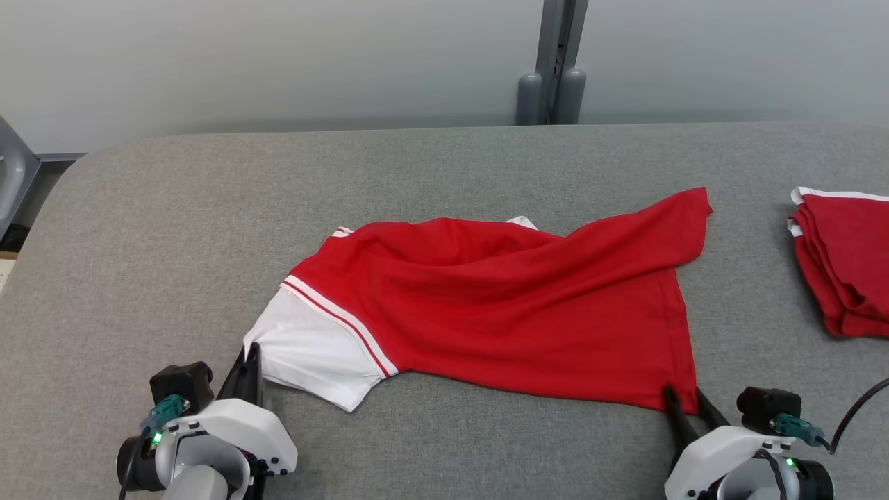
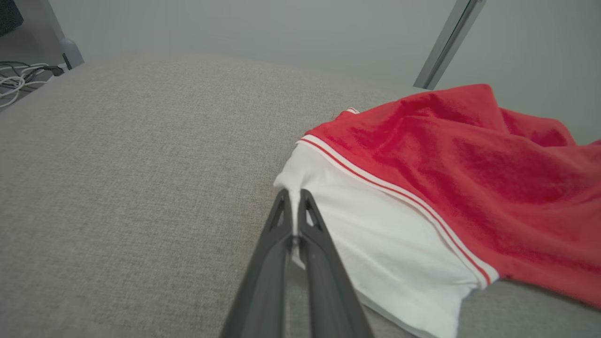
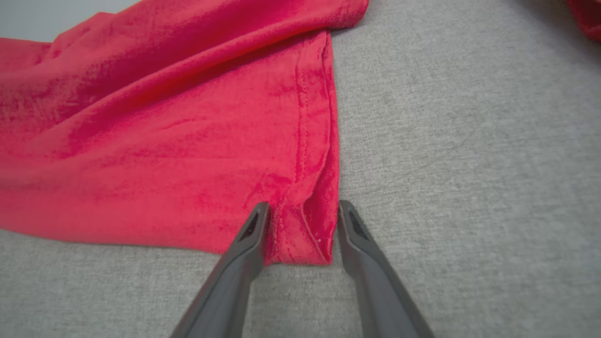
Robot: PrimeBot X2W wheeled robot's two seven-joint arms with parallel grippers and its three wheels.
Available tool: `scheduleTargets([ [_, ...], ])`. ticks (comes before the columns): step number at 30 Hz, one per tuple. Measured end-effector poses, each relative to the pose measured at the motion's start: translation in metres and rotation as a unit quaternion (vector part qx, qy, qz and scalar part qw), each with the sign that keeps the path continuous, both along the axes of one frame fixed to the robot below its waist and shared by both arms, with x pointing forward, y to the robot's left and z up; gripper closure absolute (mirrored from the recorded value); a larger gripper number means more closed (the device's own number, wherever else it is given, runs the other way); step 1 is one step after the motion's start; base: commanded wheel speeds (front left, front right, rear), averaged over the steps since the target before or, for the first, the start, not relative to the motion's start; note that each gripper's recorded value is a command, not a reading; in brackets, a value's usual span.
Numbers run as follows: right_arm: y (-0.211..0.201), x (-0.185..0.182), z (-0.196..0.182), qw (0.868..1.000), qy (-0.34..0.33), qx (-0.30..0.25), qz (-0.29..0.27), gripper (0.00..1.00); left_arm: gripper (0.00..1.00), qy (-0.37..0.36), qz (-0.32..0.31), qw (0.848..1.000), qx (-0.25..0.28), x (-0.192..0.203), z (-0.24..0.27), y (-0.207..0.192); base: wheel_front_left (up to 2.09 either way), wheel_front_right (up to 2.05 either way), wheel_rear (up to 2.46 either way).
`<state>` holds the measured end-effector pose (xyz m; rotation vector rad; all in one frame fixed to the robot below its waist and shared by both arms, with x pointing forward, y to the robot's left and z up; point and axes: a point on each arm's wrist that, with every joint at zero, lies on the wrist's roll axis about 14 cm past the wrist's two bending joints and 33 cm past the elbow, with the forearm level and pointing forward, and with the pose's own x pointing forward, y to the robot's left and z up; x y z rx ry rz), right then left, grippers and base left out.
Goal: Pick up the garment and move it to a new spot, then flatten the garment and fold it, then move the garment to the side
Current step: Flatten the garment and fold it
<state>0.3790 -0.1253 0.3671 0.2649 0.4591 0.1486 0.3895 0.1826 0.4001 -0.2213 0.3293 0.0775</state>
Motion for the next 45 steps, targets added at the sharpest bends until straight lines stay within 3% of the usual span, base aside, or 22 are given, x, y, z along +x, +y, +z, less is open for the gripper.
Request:
scheduleTargets([
  [1,0.000,0.001,0.000,1.000,-0.001,0.002,-0.001,0.73,1.00,-0.004,-0.001,1.000,0.000,0.001,0.002,0.000,0.00,0.00,0.00],
  [2,0.001,0.002,0.001,1.000,-0.001,0.004,-0.001,0.82,1.00,-0.007,-0.001,1.000,-0.002,0.002,0.004,-0.001,0.00,0.00,0.00],
  [3,0.002,0.002,0.001,1.000,-0.001,0.009,-0.004,1.00,1.00,-0.010,-0.001,1.000,-0.003,0.002,0.005,-0.001,0.00,0.00,0.00],
  [10,0.006,0.017,0.030,0.994,-0.045,0.086,-0.042,1.00,1.00,-0.048,0.002,0.998,-0.044,0.011,0.024,-0.008,0.00,0.00,0.00],
  [19,-0.021,0.041,0.120,0.970,-0.194,0.124,-0.079,1.00,1.00,-0.171,-0.007,0.976,-0.132,0.031,0.095,-0.024,0.00,0.00,0.00],
  [26,-0.046,0.033,0.184,0.947,-0.277,0.139,-0.087,1.00,1.00,-0.259,-0.038,0.949,-0.177,0.035,0.160,-0.039,0.00,0.00,0.00],
  [30,-0.059,0.016,0.235,0.927,-0.336,0.142,-0.084,1.00,1.00,-0.328,-0.069,0.921,-0.199,0.029,0.217,-0.049,0.00,0.00,0.00],
  [38,-0.070,-0.008,0.292,0.901,-0.403,0.137,-0.080,1.00,1.00,-0.397,-0.108,0.888,-0.207,0.015,0.282,-0.058,0.00,0.00,0.00],
  [45,-0.072,0.001,0.293,0.909,-0.392,0.116,-0.078,1.00,1.00,-0.388,-0.137,0.894,-0.179,0.033,0.292,-0.065,0.00,0.00,0.00],
])
